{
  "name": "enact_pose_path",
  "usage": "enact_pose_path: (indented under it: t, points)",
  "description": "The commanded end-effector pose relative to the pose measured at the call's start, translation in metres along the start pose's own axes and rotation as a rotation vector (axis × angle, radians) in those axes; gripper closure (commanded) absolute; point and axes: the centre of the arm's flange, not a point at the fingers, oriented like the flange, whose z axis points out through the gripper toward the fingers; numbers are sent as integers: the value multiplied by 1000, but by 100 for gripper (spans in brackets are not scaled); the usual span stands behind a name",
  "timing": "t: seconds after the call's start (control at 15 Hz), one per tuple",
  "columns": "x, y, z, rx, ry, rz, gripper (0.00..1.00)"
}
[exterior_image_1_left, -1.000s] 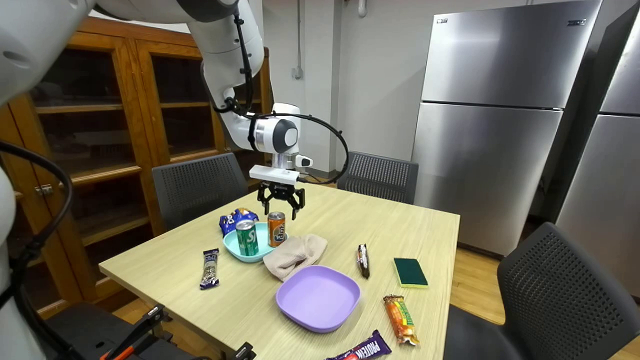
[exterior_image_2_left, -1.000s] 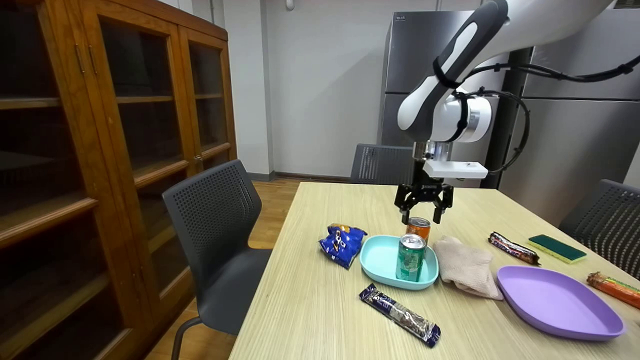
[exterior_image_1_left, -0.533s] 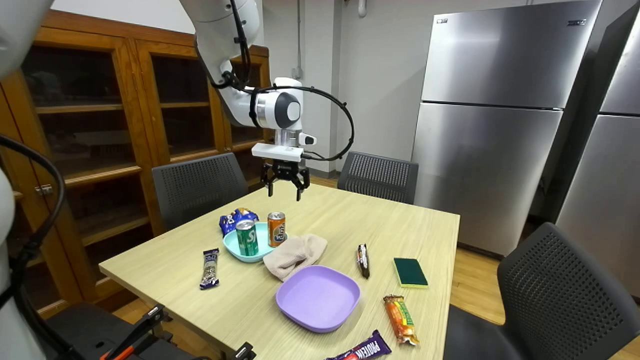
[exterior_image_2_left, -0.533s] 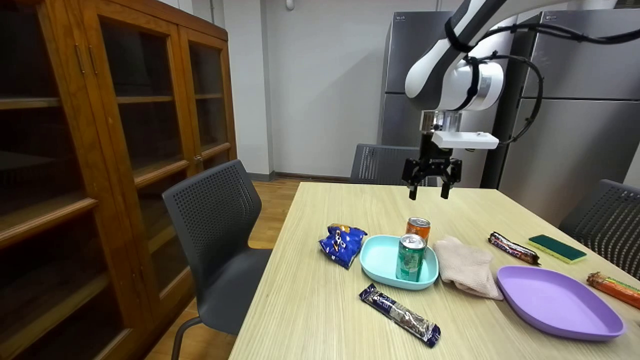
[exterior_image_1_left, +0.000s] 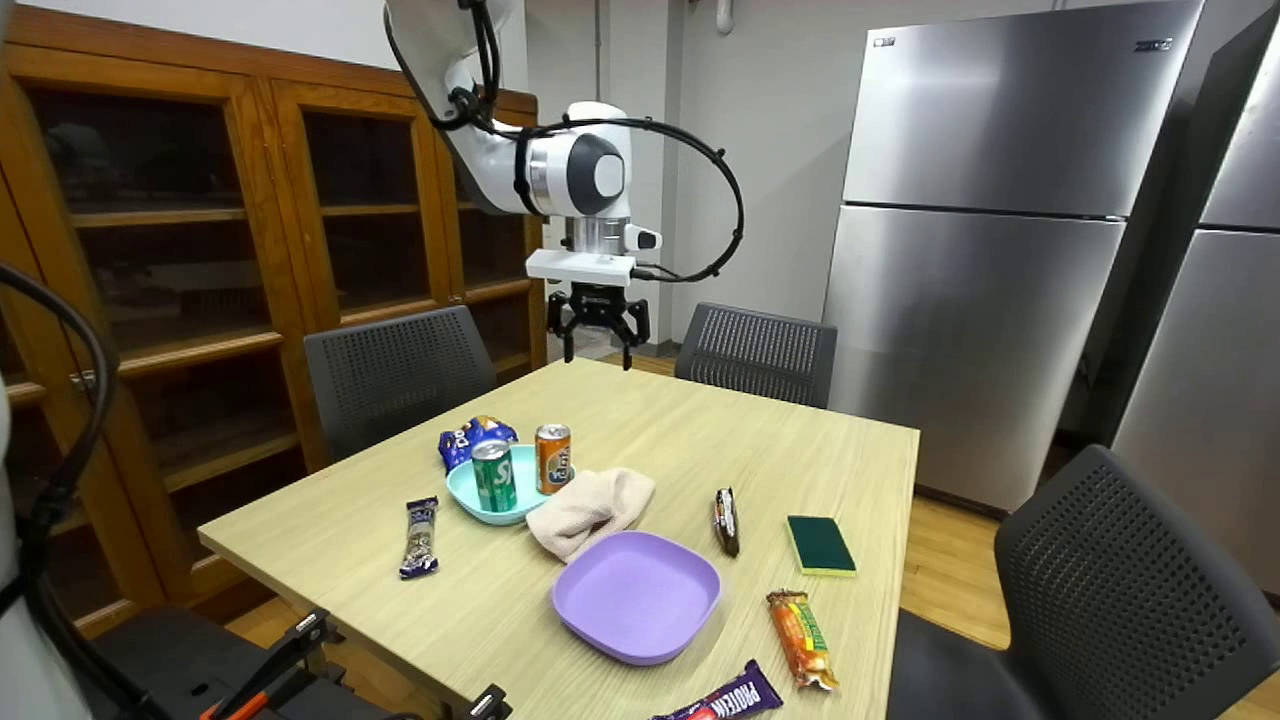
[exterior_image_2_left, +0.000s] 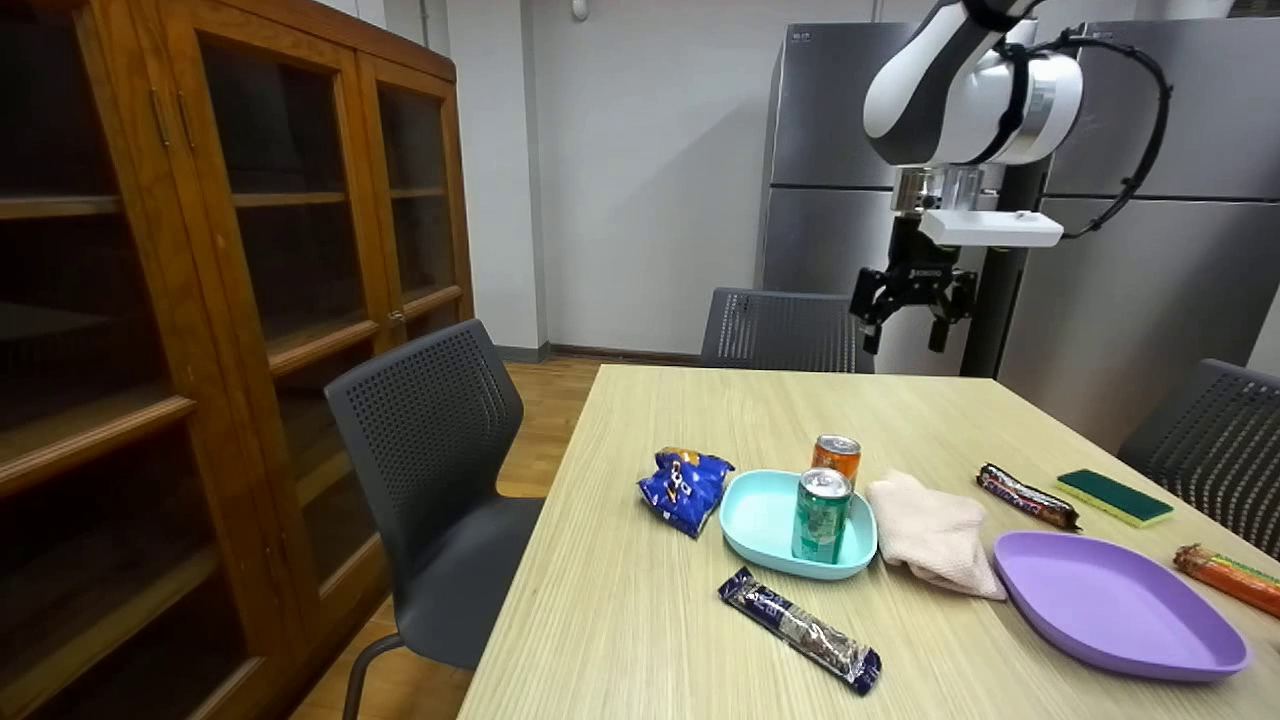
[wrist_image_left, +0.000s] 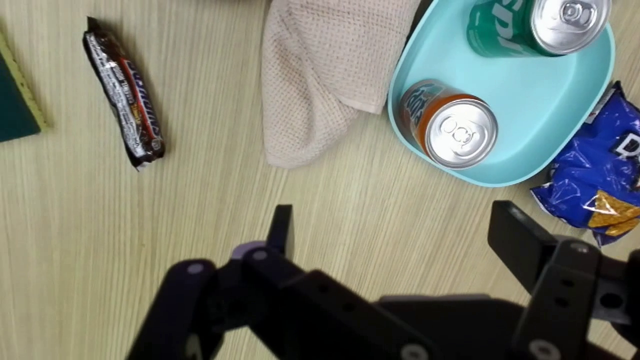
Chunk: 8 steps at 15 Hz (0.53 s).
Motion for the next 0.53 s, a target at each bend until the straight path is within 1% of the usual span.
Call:
enact_pose_path:
  t: [0.0, 0.13, 0.4, 0.47]
  points:
    - [-30, 21, -15, -14, 33, -5, 0]
    - [-39, 34, -16, -22, 37, 10, 0]
    - [-58, 55, -12, -78, 45, 10, 0]
    - [-37, 51, -4, -52, 27, 38, 0]
